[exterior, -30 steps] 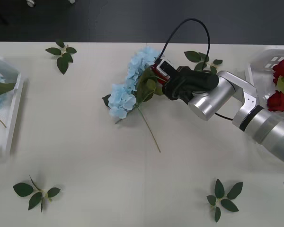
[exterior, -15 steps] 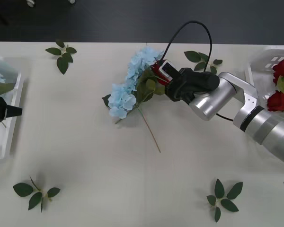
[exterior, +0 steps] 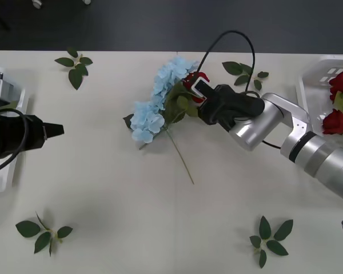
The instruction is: Put the red flowers into the right box and the blue flowers into the left box
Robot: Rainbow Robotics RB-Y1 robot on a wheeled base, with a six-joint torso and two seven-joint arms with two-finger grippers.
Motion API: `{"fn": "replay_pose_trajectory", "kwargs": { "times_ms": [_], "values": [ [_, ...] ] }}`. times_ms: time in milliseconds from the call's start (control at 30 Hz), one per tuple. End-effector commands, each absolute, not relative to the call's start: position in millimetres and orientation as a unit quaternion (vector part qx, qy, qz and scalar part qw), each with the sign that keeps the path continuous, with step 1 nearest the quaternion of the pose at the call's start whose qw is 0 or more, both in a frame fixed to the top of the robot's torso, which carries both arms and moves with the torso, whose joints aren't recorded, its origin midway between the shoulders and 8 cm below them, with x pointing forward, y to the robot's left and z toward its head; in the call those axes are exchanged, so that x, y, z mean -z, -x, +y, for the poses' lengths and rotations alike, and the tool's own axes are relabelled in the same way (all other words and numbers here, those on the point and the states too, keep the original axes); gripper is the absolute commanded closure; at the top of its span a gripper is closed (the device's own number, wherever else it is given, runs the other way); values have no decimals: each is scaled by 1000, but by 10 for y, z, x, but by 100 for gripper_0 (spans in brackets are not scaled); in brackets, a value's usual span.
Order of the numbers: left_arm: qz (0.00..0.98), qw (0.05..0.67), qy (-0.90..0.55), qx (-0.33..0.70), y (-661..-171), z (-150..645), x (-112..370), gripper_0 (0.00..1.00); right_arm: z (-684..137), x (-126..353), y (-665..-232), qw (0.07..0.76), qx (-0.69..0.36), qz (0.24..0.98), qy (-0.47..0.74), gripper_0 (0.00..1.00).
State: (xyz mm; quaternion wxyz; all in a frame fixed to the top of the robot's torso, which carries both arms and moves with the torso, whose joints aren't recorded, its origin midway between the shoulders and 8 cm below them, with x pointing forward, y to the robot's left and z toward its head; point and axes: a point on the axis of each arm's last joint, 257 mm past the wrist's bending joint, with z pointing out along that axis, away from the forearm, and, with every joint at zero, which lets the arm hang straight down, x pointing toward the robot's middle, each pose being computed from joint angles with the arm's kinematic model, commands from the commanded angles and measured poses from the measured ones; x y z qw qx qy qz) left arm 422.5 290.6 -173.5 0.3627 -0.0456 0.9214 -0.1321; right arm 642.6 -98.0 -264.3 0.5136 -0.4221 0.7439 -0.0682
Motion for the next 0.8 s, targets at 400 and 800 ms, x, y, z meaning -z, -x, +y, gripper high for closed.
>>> {"fn": "replay_pose_trajectory", "kwargs": {
  "times_ms": [400,800],
  "values": [
    [918,356,44,171,-4232,2364,1712,0,-876,2698,-6418,520,44,752,402,18],
    [902,353,10,248,-4159,1975,1549,0,-624,2714,-6351,524,28,747,408,18]
  ]
}}
